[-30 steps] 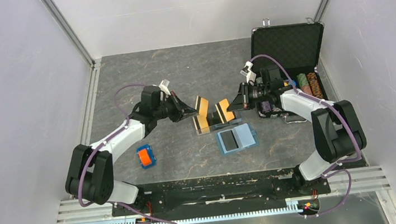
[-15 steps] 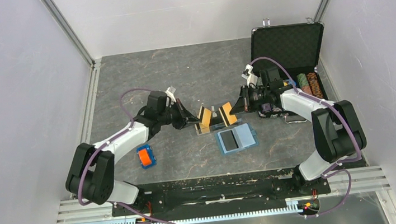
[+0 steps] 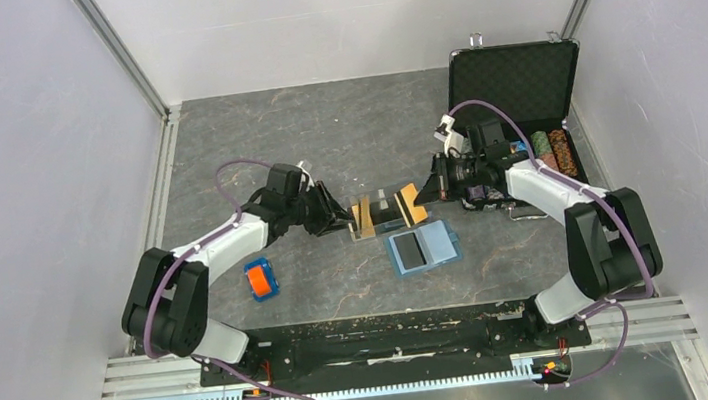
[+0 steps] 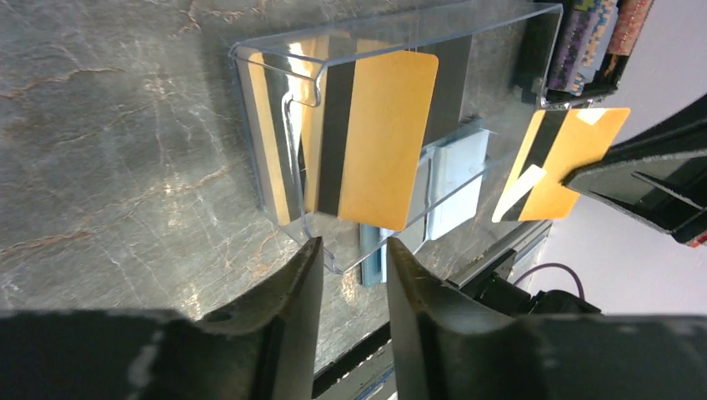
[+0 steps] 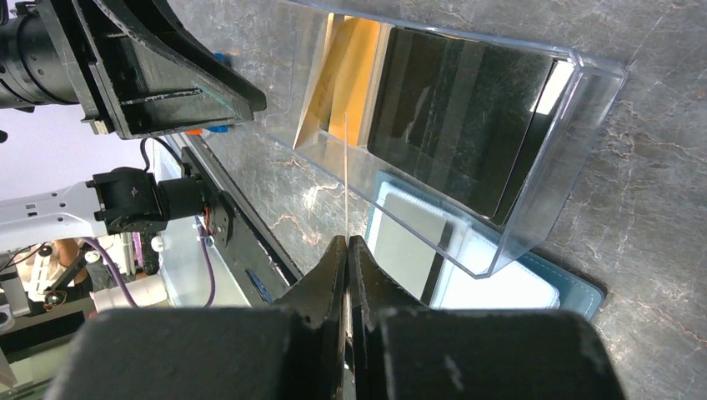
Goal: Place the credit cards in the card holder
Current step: Place the credit card in the storage box.
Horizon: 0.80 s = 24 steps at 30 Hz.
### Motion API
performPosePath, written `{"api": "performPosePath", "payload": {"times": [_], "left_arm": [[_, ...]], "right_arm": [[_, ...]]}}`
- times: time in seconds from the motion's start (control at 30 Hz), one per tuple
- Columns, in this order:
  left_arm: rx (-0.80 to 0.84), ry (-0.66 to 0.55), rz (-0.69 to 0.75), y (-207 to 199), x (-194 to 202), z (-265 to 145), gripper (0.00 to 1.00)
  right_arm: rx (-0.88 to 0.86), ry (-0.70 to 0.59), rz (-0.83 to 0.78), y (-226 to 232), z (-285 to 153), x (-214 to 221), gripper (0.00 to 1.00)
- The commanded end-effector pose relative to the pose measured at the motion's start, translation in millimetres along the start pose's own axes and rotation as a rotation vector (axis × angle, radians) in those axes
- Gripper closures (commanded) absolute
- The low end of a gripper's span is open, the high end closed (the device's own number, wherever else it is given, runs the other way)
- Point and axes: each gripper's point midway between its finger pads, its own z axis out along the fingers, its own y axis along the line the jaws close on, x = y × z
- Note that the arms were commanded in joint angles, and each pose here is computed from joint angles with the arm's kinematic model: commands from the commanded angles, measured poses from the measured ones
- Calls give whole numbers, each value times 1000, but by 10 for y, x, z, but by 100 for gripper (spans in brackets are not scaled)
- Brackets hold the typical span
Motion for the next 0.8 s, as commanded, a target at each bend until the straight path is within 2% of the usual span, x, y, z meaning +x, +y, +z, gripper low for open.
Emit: {"api": "performPosePath", "payload": {"times": [0.0,0.2,0.33,0.43,0.53,0.77], "left_arm": [[-28,-53,69,-65,-164,-74,54],[63,-87,107,-346,-236,-218,45],[289,-110,162,-845,-277,-325,42],[466,-64,165,-1192,-197,-336,41],[574,-8,175,-1447,-78,-289,41],[600,31,164,-1530,56,-149,43]], "right_arm": [[-5,-42,-65,105,-84,-97,100],[-36,-55,-84,222,-133,-130,100],[-90,-67,-83,344,-161,-153,100],[-154,-82,-71,474,-183,-169,100],[-223,-94,-47,615,-214,-177,100],[-314,-143,-34,850,-315,-251,100]]}}
